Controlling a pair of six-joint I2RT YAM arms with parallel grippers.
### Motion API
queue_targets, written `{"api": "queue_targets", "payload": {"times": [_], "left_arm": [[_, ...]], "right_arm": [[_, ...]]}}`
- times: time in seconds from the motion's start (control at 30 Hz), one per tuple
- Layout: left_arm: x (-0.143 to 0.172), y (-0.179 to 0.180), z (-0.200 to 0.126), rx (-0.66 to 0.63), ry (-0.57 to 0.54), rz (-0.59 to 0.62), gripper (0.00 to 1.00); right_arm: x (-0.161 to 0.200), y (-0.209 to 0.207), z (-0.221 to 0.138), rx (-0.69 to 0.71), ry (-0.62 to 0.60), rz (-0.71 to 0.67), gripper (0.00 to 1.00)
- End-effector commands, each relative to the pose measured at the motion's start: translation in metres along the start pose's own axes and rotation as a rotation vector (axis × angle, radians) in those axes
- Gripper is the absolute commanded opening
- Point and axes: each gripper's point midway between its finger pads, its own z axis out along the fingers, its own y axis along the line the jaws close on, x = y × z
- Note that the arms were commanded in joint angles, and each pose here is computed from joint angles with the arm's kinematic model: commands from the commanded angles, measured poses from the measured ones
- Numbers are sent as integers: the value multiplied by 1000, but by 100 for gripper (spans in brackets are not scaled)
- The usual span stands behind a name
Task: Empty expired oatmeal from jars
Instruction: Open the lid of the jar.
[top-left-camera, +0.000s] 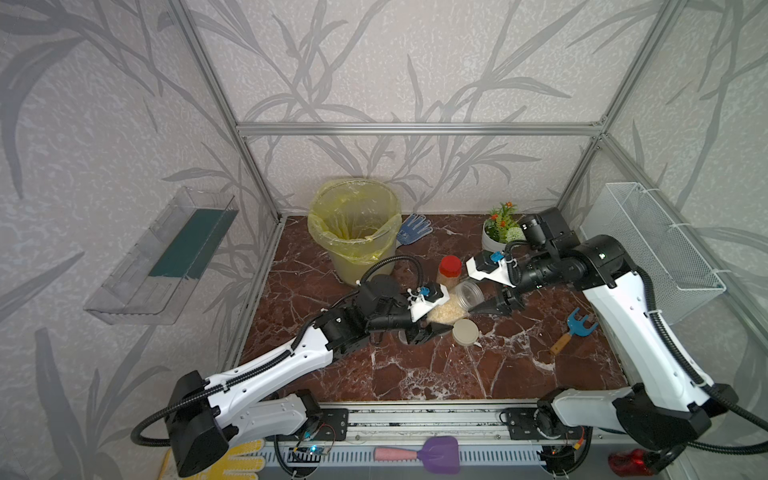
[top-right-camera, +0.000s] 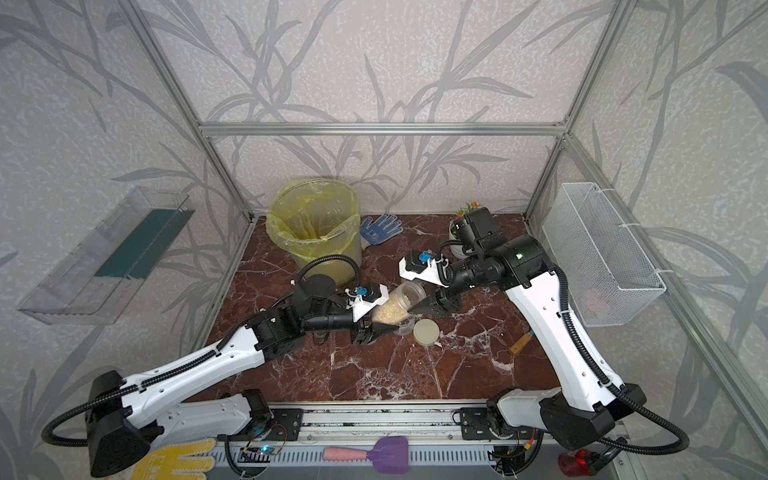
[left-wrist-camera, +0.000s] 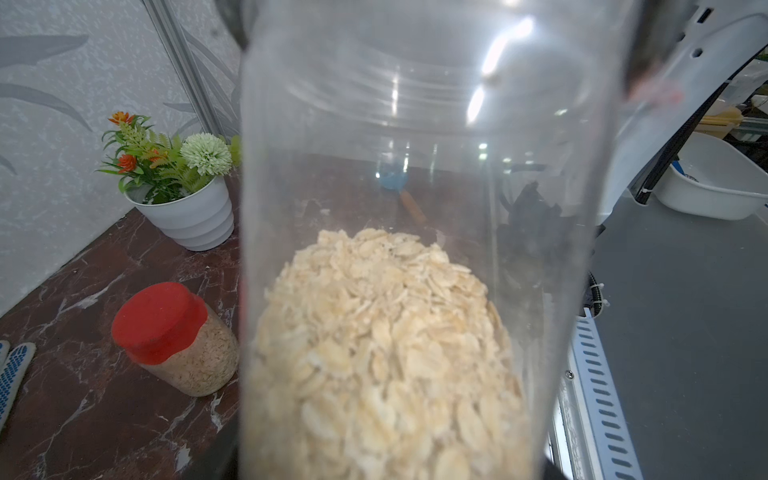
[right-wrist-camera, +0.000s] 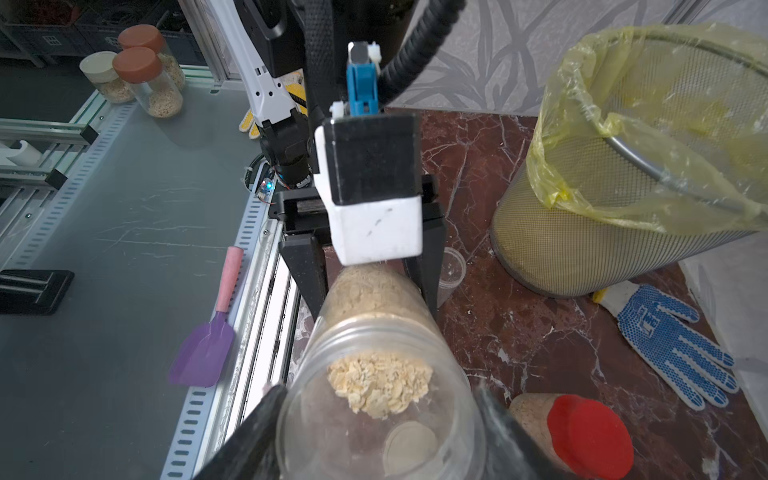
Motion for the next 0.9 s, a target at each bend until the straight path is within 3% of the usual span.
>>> {"api": "queue_targets", "payload": {"times": [0.0, 0.1, 0.27, 0.53, 0.7, 0.87], "left_arm": [[0, 14, -4, -50, 25, -69, 0], [-9, 13, -7, -45, 3, -57, 0], [-22, 11, -13, -40, -19, -26, 0], [-27, 10, -14, -36, -23, -19, 0], [-19, 10, -13, -35, -6, -28, 0], [-15, 6, -11, -14, -12, -42, 0]], "right_arm": [[-20, 13, -11, 21, -104, -141, 24], [-18, 16, -9, 24, -114, -140, 44], [-4, 17, -4, 30, -82, -113, 54], [2, 11, -1, 55, -65, -107, 54], [-7, -3, -8, 160, -91, -198, 50], [-15, 5, -10, 122, -142, -237, 48]]}}
